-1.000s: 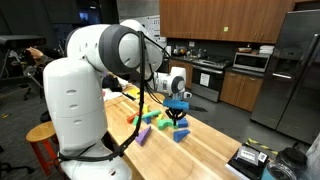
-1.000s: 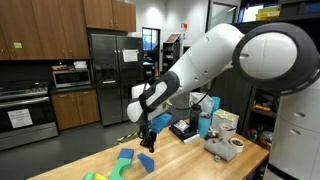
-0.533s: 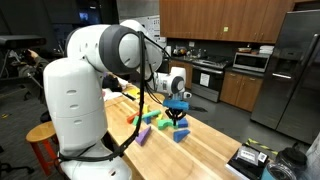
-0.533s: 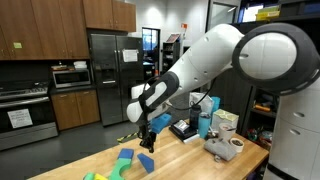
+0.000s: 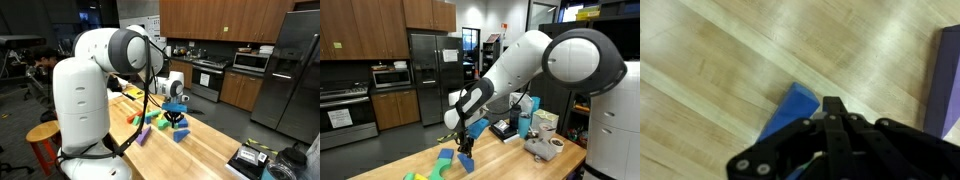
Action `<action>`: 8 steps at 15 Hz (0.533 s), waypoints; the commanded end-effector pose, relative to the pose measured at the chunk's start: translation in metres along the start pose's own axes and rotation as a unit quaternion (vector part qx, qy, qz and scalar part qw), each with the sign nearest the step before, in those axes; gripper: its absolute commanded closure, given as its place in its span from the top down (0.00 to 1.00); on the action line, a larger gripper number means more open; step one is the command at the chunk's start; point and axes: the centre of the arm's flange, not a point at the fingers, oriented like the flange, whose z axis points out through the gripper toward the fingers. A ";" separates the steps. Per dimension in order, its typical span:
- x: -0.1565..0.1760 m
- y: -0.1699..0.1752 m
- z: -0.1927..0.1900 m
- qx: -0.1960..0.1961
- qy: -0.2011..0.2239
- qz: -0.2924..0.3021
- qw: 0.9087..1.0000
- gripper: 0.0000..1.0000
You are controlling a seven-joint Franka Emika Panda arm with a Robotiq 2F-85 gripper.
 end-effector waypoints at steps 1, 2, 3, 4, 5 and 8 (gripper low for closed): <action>0.003 0.005 0.000 0.010 0.016 -0.006 1.000 0.00; 0.003 0.005 0.001 0.011 0.019 -0.007 1.000 0.00; 0.004 0.006 0.003 0.013 0.021 -0.008 1.000 0.00; 0.004 0.006 0.005 0.015 0.022 -0.010 1.000 0.00; 0.005 0.007 0.007 0.016 0.023 -0.011 1.000 0.00; 0.008 0.008 0.015 0.022 0.023 -0.015 0.999 0.00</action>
